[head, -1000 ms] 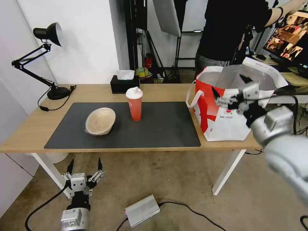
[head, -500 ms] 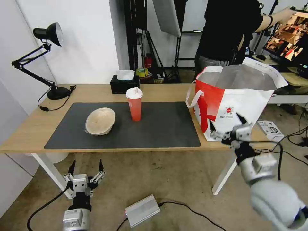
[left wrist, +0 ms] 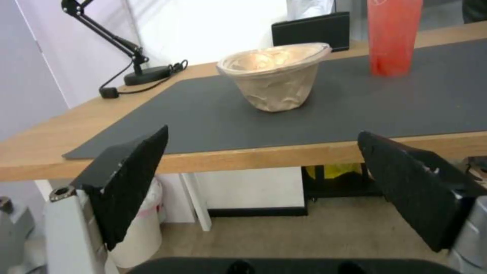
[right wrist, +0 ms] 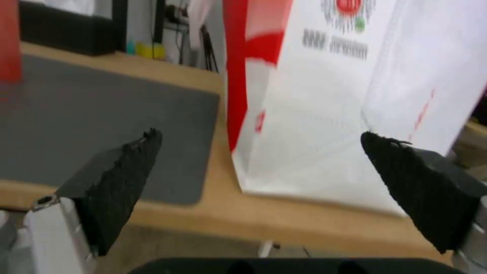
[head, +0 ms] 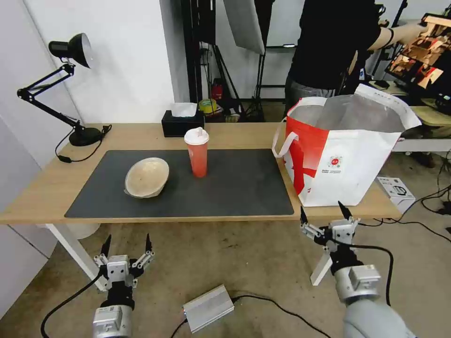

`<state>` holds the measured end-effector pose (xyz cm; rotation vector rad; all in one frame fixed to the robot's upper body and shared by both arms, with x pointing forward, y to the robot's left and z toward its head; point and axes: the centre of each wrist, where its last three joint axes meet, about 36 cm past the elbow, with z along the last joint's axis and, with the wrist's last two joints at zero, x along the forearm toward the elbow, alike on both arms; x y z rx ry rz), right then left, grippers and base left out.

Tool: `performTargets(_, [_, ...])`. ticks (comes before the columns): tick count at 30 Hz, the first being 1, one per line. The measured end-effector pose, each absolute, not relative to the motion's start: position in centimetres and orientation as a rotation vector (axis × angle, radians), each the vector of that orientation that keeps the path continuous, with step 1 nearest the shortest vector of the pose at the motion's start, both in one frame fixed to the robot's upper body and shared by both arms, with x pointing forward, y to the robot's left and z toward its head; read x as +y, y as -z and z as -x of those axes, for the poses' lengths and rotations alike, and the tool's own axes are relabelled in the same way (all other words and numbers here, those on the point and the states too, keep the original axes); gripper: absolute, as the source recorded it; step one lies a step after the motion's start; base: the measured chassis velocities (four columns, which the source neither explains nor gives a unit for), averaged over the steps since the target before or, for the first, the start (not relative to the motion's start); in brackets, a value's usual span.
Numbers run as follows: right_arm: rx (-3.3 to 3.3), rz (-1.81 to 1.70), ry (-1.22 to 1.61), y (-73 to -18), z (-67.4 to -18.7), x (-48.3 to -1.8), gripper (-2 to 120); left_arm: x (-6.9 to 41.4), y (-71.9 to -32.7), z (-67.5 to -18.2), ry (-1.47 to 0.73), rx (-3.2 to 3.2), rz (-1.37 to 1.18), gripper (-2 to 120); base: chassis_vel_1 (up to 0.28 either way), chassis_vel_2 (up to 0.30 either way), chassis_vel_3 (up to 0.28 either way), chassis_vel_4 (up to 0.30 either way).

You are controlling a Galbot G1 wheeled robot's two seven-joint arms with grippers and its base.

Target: Pick up the trash from the table and place it into the takeout bag.

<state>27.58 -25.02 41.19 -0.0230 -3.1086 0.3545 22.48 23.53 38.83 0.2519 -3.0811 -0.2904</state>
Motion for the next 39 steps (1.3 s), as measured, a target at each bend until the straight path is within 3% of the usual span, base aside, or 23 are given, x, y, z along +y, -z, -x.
performTargets(20, [-3.028,0.192,-0.370,-37.3,-27.1,-25.8,100,23.7,-38.8,-22.5,0.300,-3.080,-0.250,100,0.000,0.000,0.000,0.000])
performTargets(39, [-3.084,0.027,-0.374,-38.9,-28.6,-25.2,100,23.8,-38.8,-22.5,0.302,-3.081,-0.252,100,0.000,0.000,0.000,0.000])
